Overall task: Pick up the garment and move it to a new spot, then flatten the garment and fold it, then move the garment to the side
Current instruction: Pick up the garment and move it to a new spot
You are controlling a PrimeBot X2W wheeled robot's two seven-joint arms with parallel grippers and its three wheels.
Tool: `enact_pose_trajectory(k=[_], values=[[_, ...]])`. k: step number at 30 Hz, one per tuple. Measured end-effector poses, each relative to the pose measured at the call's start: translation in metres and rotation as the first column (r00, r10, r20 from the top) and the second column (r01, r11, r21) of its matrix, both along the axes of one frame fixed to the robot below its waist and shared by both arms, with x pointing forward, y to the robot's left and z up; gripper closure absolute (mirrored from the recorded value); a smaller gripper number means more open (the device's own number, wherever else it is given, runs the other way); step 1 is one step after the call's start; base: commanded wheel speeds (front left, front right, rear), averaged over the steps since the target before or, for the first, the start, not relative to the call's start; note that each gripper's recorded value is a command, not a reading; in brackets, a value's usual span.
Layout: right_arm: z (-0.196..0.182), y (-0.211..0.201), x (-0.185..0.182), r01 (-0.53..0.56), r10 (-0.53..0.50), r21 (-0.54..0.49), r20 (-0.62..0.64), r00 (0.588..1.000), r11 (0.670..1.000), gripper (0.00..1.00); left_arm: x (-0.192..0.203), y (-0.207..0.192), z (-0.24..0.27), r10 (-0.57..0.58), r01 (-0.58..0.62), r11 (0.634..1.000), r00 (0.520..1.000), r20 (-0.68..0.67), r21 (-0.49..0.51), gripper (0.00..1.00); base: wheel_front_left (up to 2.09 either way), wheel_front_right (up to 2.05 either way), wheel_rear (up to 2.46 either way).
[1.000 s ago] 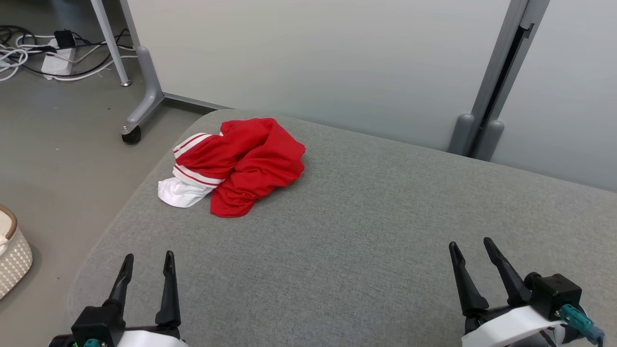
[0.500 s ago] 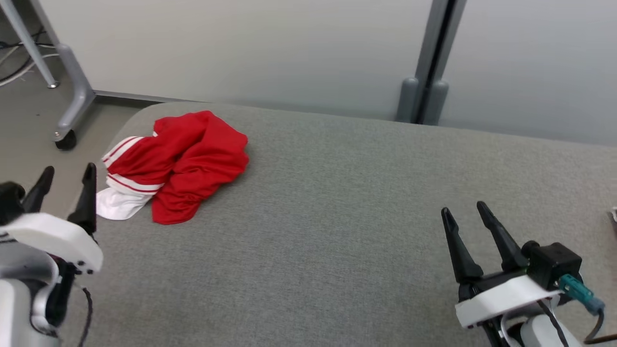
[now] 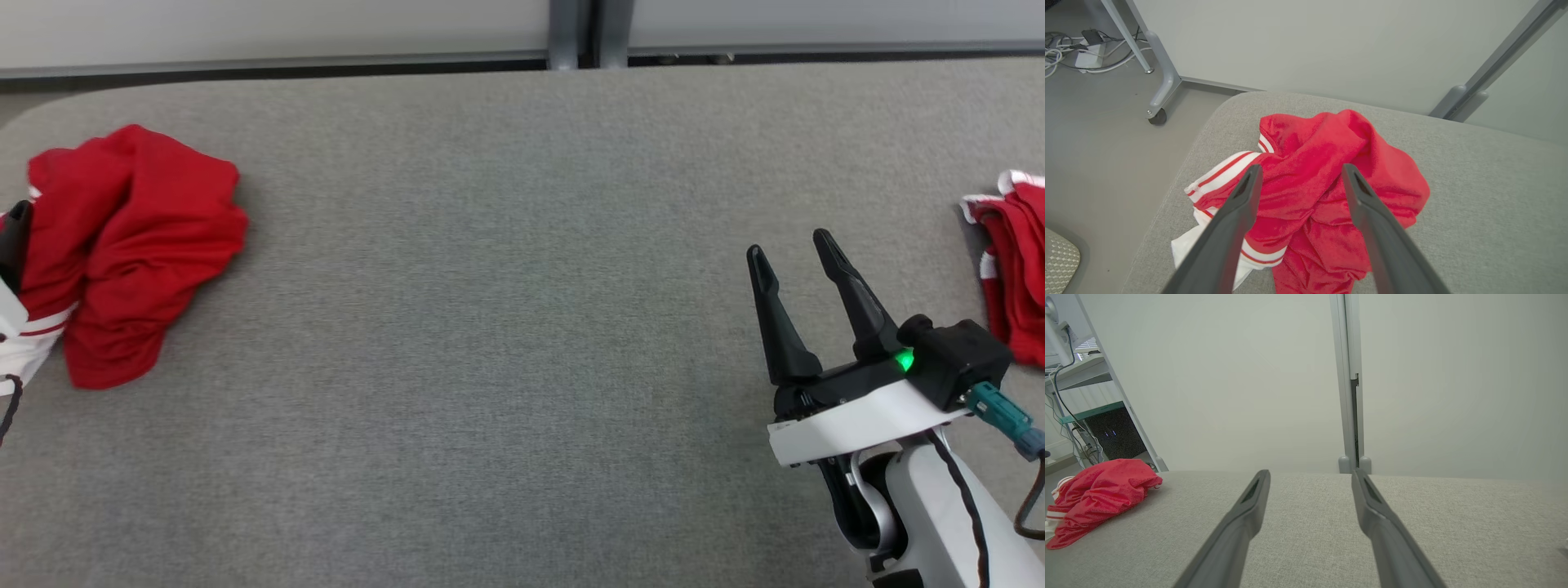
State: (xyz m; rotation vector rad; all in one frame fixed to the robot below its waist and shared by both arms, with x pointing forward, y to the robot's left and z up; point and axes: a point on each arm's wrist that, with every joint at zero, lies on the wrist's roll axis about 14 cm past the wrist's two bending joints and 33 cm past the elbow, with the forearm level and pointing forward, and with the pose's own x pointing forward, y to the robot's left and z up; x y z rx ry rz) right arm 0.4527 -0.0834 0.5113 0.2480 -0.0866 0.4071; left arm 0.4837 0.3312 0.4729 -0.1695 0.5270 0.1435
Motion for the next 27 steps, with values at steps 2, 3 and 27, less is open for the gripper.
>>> enact_pose_trajectory(k=[2,3,27], values=[[-0.005,-0.009,0.004,0.022,-0.022,-0.005,-0.009,1.000,1.000,0.00,0.013,-0.005,-0.018,-0.005,0.005,1.000,0.999,-0.043,-0.021,0.00,0.00,0.00,0.00],[-0.007,-0.013,0.005,0.034,-0.034,-0.009,-0.014,0.999,0.999,0.00,0.018,-0.008,-0.028,-0.009,0.008,1.000,0.998,-0.064,-0.027,0.00,0.00,0.00,0.00],[-0.012,-0.038,0.004,0.114,-0.114,-0.011,-0.035,0.993,0.993,0.00,0.040,-0.050,-0.069,-0.192,0.200,0.979,0.963,-0.191,0.027,1.00,0.00,0.00,0.00]])
